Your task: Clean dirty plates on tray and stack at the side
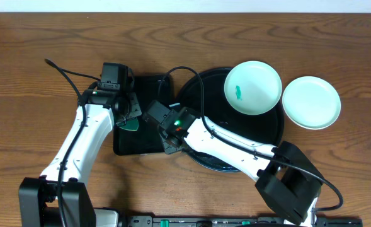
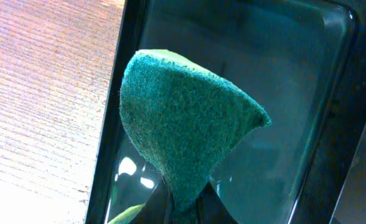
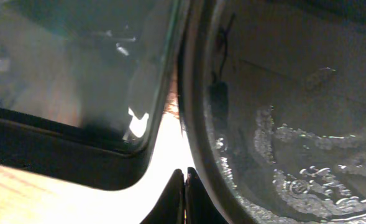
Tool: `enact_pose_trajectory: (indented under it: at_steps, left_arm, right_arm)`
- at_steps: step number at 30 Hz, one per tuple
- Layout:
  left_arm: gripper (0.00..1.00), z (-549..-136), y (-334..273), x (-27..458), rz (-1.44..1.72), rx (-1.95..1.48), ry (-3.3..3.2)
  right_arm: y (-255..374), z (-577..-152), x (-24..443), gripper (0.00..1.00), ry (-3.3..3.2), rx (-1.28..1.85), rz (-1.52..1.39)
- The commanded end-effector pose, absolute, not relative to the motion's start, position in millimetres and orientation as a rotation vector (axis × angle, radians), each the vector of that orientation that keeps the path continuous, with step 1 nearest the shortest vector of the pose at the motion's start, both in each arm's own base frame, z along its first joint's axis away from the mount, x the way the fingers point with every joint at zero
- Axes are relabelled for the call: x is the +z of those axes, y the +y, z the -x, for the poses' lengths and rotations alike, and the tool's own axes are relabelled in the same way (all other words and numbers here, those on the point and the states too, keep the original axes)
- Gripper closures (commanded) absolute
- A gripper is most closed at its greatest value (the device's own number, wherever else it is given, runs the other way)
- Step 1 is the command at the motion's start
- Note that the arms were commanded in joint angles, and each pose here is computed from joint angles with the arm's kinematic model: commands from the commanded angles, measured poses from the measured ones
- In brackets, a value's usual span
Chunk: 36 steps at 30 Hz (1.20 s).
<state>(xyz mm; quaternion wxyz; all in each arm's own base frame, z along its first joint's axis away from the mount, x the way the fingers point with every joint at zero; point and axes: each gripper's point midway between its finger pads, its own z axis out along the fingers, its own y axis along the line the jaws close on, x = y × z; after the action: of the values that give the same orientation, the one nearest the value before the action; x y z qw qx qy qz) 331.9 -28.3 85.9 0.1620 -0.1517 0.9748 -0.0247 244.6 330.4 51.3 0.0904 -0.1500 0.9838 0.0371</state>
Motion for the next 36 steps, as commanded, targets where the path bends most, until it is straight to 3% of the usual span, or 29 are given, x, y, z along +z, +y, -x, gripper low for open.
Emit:
enact_pose_trajectory:
  at_steps: [1, 36]
  left_arm:
    - [0.93, -331, -28, 86, 0.415, -0.066, 2.782]
    - [0.92, -331, -28, 86, 0.415, -0.065, 2.782]
  right_arm:
    - [324, -242, 40, 0.99, 2.909, 0.040, 0.473]
    - [346, -236, 30, 0.99, 2.885, 0.173, 0.503]
